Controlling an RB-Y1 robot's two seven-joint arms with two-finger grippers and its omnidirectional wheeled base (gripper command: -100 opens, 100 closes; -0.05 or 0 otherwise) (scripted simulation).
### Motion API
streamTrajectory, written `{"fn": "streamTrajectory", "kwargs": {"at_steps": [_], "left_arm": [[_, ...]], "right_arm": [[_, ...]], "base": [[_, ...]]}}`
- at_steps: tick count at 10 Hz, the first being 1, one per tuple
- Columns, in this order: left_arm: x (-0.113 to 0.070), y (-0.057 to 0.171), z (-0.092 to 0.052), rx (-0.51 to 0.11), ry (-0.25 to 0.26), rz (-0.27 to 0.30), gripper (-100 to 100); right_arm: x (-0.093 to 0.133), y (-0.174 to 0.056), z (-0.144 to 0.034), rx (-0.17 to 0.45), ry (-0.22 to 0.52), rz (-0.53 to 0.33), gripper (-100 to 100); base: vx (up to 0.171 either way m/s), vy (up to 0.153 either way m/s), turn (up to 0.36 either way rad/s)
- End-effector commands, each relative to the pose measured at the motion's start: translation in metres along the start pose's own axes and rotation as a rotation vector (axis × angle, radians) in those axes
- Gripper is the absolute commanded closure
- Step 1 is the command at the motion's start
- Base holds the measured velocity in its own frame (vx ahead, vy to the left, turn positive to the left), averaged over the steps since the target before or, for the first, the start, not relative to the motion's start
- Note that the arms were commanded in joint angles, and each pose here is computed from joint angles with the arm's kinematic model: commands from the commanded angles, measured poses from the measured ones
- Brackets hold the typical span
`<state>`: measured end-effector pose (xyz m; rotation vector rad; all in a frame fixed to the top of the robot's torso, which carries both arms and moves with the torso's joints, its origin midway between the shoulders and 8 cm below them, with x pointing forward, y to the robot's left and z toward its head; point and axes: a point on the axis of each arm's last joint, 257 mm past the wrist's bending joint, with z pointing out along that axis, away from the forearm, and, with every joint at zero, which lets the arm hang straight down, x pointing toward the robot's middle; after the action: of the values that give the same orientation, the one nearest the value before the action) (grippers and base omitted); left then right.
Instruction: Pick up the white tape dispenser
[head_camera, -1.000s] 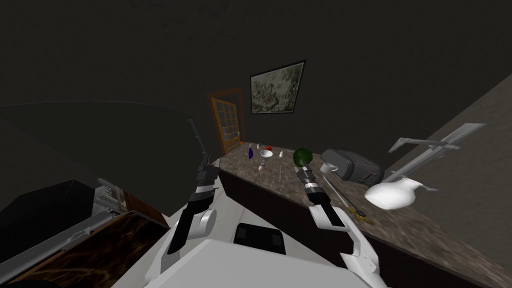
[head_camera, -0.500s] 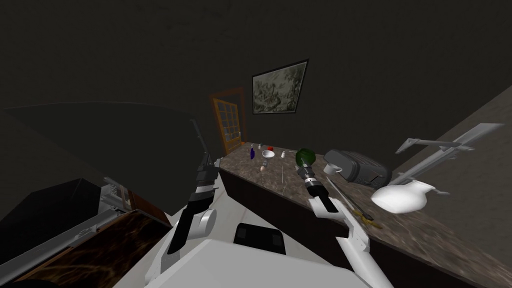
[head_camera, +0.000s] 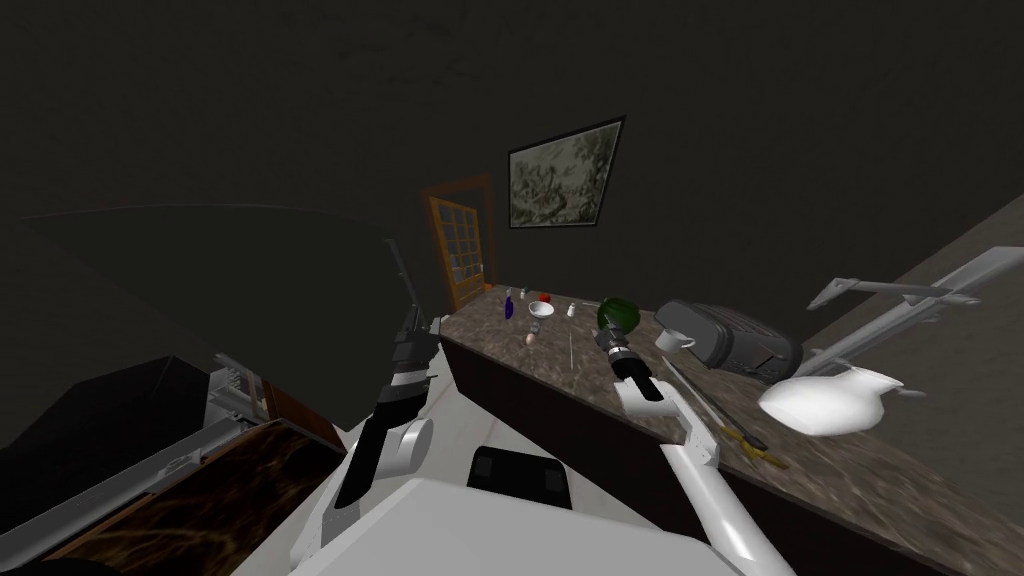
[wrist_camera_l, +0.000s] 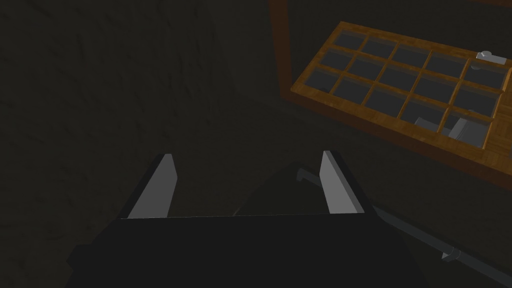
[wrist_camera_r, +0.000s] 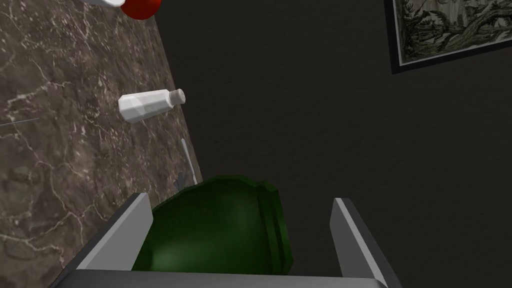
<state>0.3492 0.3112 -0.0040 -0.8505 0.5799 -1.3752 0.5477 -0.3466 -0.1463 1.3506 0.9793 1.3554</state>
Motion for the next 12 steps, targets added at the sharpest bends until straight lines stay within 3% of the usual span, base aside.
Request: {"fn": "streamTrajectory", "kwargs": {"at_steps": [1,5,7,12], "left_arm": [[0.000,0.000,0.000,0.000,0.000,0.000,0],[0.000,0.000,0.000,0.000,0.000,0.000,0],[0.000,0.000,0.000,0.000,0.000,0.000,0],[0.000,0.000,0.000,0.000,0.000,0.000,0]], "right_arm": [[-0.020,0.001,0.014,0.025,-0.047,0.038,-100],[-0.054,0.001,0.040,0.067,-0.146,0.137,-100],[-0.057,-0.003,0.043,0.086,-0.166,0.142,-100],[-0.105,0.002,0.069,0.131,-0.321,0.308,-100]], "base": [[0.030,0.072,0.023],[0.022,0.080,0.012],[0.025,0.056,0.000],[0.030,0.087,0.004]]}}
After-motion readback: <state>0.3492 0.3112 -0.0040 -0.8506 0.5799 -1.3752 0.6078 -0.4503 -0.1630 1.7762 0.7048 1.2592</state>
